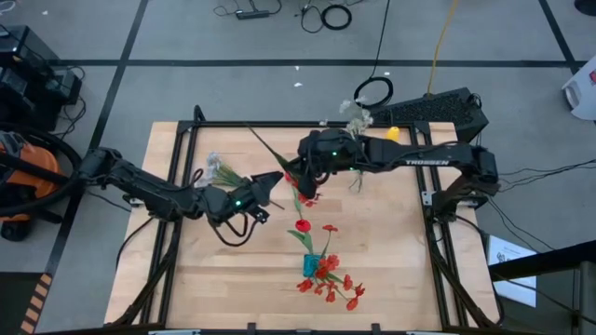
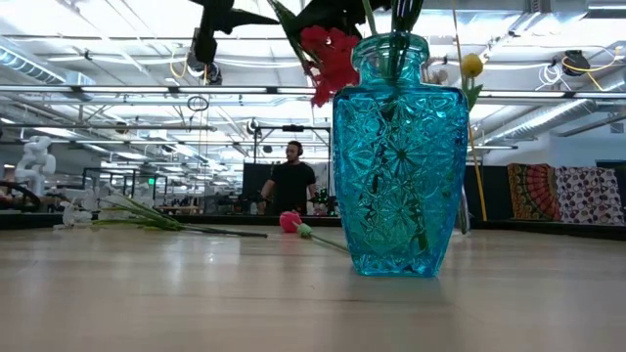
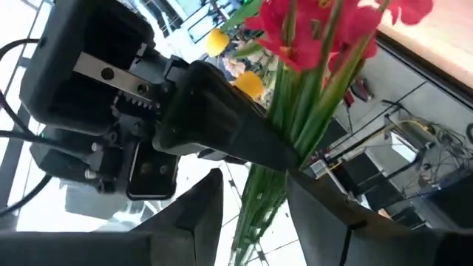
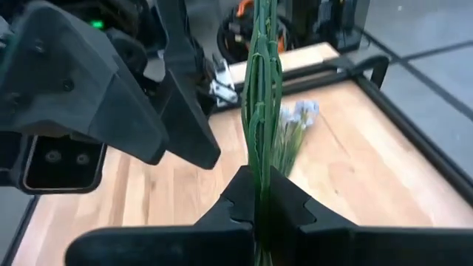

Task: Sort flowers into vase by color
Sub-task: Put the orange flowers into the blue vase

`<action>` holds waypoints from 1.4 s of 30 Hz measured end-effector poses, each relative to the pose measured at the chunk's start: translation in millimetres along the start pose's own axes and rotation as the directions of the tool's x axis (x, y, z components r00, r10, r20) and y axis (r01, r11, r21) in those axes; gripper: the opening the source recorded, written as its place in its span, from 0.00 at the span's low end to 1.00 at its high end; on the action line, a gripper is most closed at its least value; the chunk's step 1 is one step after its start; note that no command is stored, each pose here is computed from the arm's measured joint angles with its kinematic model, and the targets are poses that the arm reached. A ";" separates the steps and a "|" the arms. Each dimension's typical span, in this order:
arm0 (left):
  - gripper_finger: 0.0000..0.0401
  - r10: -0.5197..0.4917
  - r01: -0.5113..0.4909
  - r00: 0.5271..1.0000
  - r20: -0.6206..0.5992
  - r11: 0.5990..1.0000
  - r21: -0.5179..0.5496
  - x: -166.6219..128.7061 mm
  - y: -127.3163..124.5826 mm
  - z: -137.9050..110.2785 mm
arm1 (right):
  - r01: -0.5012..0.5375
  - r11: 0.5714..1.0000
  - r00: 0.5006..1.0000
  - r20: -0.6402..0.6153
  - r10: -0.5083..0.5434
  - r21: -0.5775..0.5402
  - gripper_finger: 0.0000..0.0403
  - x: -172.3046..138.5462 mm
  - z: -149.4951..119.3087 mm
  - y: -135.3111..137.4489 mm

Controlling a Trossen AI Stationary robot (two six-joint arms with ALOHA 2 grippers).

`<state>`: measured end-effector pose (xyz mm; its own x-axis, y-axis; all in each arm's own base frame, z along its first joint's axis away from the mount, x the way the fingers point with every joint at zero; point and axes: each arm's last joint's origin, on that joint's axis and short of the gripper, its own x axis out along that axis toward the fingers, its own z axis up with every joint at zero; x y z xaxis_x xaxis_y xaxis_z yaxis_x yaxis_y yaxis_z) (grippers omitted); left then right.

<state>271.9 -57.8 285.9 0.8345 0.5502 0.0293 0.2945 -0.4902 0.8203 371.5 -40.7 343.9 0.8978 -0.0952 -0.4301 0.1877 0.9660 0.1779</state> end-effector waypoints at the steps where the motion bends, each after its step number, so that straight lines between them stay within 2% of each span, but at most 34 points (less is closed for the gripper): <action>1: 0.39 -0.006 0.006 1.000 -0.002 1.000 0.006 0.6 -0.9 0.7 | 0.002 1.000 1.000 -0.016 -0.002 0.000 0.00 1.5 0.4 0.1; 8: 0.38 -0.040 0.041 0.998 -0.043 0.999 0.028 3.4 -3.9 0.2 | 0.017 1.000 0.994 -0.107 -0.017 0.003 0.00 0.6 -5.5 -1.1; 11: 0.38 -0.050 0.051 0.997 -0.055 0.998 0.030 6.5 -5.9 -2.2 | -0.027 1.000 0.992 -0.121 0.028 0.010 0.00 0.7 -6.3 0.1; 13: 0.38 -0.056 0.058 0.996 -0.064 0.998 0.030 8.8 -7.3 -4.1 | -0.053 0.998 0.991 -0.123 0.055 0.013 0.00 0.5 -6.2 0.9; 36: 0.38 -0.062 0.063 0.992 -0.106 0.998 0.005 22.6 -14.5 -17.4 | -0.050 0.998 0.988 -0.147 0.053 0.027 0.00 4.6 -9.9 0.4; 42: 0.36 -0.072 0.061 0.990 -0.119 0.993 -0.097 25.7 -17.0 -20.5 | -0.047 0.998 0.986 -0.159 0.051 0.030 0.00 4.4 -11.0 0.2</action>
<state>278.8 -21.5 284.4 0.7496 0.6608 0.0378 0.2980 -0.3879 0.8722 371.1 -38.3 332.2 0.8313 -0.0067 -0.5557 0.1575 0.9618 0.2241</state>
